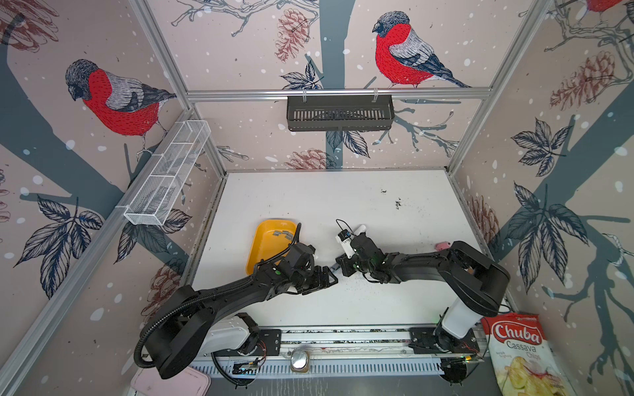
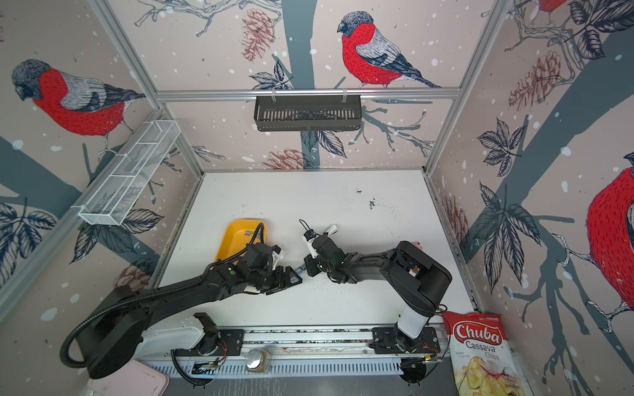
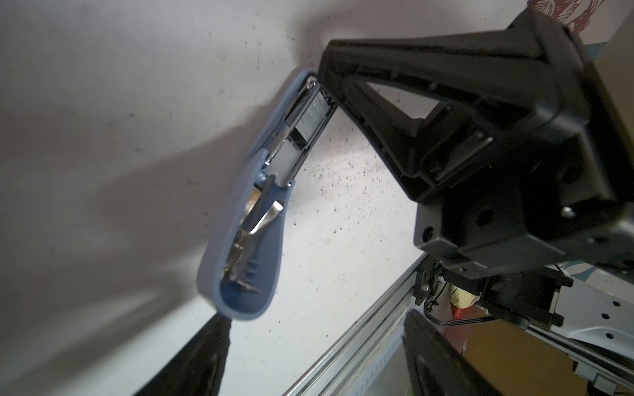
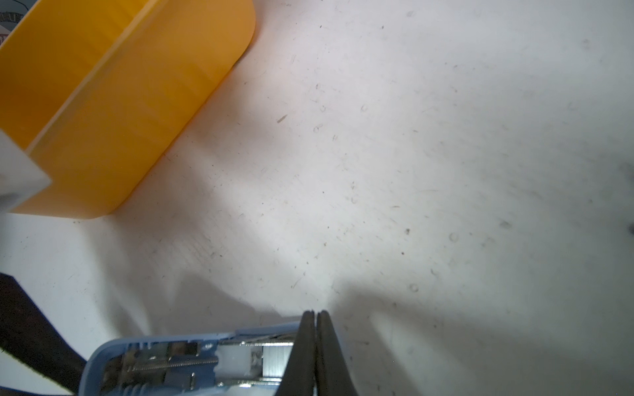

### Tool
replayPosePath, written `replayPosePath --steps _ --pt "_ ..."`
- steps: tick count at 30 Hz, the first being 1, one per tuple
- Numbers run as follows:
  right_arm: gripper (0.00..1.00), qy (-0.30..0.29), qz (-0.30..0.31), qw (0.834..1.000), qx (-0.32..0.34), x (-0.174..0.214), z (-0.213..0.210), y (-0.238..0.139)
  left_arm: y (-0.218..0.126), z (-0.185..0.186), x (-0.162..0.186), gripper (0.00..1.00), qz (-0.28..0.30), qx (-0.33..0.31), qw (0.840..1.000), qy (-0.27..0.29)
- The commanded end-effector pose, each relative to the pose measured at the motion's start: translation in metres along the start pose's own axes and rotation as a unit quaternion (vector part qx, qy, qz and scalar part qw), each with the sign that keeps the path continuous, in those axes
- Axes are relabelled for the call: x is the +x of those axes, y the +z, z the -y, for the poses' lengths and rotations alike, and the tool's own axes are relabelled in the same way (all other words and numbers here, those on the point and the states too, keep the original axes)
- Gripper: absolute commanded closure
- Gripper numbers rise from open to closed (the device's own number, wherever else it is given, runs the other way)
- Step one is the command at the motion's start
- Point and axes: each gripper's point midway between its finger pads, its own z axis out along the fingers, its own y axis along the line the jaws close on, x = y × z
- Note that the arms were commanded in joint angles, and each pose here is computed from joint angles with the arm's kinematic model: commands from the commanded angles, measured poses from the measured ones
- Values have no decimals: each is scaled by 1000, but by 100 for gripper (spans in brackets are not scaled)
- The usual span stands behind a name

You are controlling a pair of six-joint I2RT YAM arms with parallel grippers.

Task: Load the staples into the stapler
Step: 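Push the blue stapler's raised lid down with the left gripper while right holds base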

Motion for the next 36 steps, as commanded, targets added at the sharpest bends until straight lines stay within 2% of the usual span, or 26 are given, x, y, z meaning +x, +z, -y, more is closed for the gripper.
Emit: replayPosePath --steps 1,12,22,27,32,36 --pt "94 -9 -2 1000 9 2 2 1 -2 8 -12 22 19 6 1000 16" --pt "95 -22 -2 1000 18 3 -1 3 -3 21 -24 24 23 10 999 37" --pt "96 -28 -5 999 21 4 -2 5 -4 18 -27 25 13 -22 998 53" --pt "96 -28 -5 999 22 3 -2 6 -10 7 -22 22 9 -51 998 46" --pt "96 -28 -6 999 25 5 -1 6 -25 -13 -19 20 20 -107 993 44" --pt "96 -26 -6 999 25 5 0 6 -24 -21 -12 19 12 -115 993 37"
